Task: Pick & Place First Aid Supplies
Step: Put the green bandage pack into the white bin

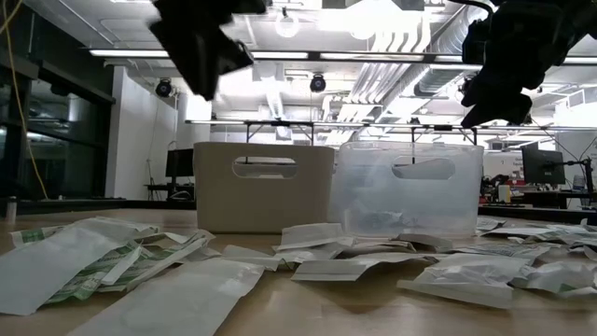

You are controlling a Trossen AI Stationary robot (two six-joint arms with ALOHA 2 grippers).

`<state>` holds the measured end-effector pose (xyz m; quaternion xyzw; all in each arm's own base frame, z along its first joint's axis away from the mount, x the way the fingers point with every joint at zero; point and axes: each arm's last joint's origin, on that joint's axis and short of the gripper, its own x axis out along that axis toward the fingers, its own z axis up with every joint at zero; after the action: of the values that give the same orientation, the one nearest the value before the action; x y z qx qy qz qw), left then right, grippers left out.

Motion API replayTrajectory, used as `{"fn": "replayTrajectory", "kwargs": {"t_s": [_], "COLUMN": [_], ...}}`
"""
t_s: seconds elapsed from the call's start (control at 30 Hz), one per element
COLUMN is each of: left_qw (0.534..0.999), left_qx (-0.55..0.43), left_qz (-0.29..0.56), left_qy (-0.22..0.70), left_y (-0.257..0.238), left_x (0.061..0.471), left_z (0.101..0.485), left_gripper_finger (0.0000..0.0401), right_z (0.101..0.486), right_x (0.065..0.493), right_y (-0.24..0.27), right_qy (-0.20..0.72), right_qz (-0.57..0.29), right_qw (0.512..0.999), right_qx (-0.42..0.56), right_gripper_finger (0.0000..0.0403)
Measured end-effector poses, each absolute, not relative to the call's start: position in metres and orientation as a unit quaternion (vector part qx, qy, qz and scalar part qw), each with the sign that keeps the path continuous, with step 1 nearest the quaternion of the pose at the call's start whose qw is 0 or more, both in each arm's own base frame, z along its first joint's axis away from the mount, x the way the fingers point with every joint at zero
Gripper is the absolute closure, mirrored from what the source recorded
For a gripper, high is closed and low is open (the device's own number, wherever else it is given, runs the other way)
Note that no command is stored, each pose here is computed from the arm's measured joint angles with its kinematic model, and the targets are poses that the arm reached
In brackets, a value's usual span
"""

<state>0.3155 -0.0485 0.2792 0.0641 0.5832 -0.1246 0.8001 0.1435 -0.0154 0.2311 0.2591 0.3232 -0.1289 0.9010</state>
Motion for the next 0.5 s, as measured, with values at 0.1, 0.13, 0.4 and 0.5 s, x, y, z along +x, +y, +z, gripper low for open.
{"fn": "replayTrajectory", "kwargs": {"t_s": [0.1,0.13,0.4,0.5], "left_qw": [0.806,0.811,0.849,0.854], "left_qx": [0.063,0.063,0.034,0.030], "left_qz": [-0.118,-0.111,-0.089,-0.097], "left_qy": [0.577,0.571,0.520,0.510], "left_y": [-0.083,-0.093,-0.159,-0.175], "left_x": [0.311,0.309,0.299,0.300], "left_z": [0.279,0.280,0.279,0.273], "left_gripper_finger": [0.0330,0.0330,0.0325,0.0298], "right_z": [0.231,0.231,0.231,0.231], "right_x": [0.144,0.144,0.144,0.144], "right_y": [-0.015,-0.015,-0.015,-0.015], "right_qy": [0.324,0.324,0.326,0.326], "right_qz": [-0.126,-0.125,-0.118,-0.117], "right_qw": [0.901,0.901,0.904,0.904], "right_qx": [0.260,0.260,0.252,0.252], "right_gripper_finger": [0.0181,0.0181,0.0181,0.0181]}}
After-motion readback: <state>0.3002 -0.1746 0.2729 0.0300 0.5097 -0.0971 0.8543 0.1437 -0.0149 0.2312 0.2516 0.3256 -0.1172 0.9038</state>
